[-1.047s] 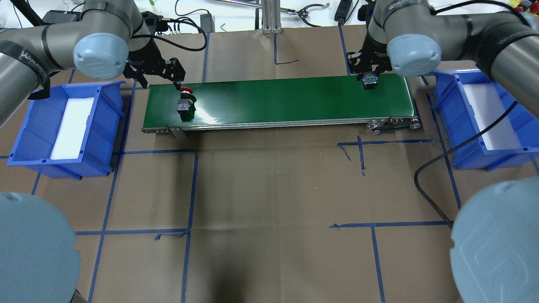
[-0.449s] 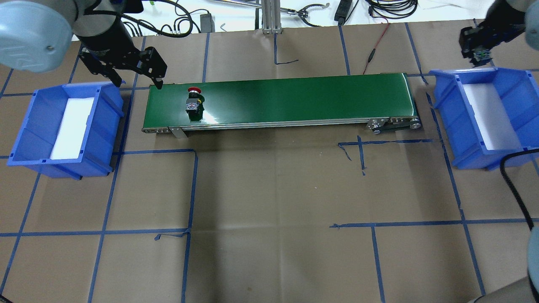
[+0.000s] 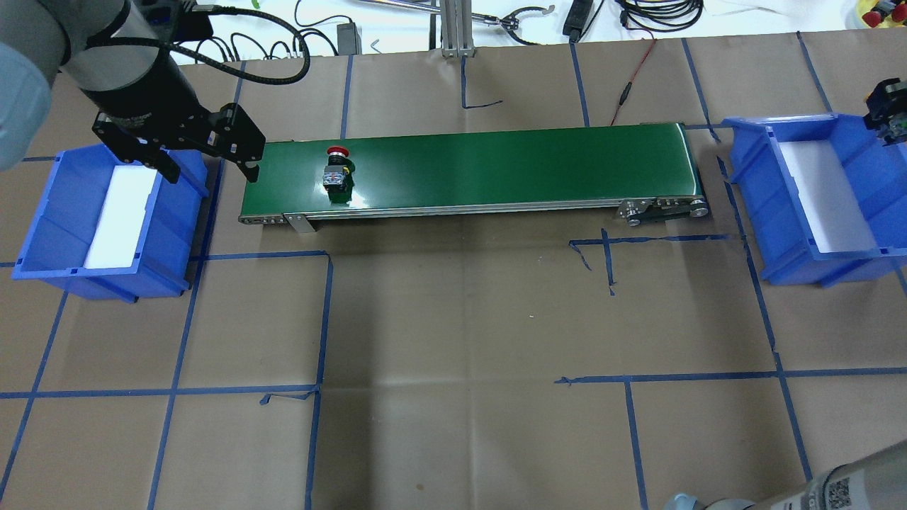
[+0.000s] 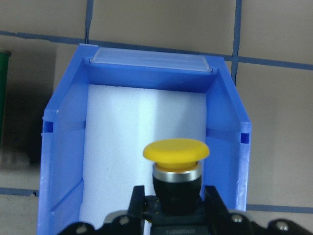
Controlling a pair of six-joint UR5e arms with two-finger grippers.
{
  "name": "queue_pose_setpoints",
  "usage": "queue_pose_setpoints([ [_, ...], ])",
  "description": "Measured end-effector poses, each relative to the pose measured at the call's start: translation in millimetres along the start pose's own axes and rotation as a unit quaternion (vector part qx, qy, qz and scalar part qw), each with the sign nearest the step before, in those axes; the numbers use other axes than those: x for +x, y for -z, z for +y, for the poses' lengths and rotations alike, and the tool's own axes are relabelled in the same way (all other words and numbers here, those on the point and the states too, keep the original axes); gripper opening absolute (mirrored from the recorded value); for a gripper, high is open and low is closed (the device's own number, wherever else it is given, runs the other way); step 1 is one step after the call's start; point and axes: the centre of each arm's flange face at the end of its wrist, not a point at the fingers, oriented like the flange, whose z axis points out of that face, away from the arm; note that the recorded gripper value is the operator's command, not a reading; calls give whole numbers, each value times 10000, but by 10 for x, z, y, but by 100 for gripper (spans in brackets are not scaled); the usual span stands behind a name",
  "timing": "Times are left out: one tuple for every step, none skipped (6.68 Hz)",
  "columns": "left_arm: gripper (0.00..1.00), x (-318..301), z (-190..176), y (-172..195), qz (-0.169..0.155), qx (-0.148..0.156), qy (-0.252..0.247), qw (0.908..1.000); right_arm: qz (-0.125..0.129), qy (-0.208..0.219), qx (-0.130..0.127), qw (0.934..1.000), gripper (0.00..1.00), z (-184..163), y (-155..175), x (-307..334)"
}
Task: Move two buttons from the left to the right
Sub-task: 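Carry the yellow button into the far bin while the left gripper withdraws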
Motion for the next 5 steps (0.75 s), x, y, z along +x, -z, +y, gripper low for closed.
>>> queue_pose_setpoints([
  [100,14,125,-50,9,-40,-9,10000,-53,57,-49,10000,1,146,-244,-53],
  [100,25,179,-95,39,-77,3,10000,-70,151,-60,9998,1,279,-466,-137],
  [100,38,157,-118,113,-86,33,9999,-56,251,-35,9997,1,385,-644,-212],
  [100,47,112,-117,174,-67,54,9998,-56,318,-38,9995,1,465,-773,-267],
  [100,48,89,-115,193,-57,62,9998,-80,375,-81,9992,1,540,-881,-302],
])
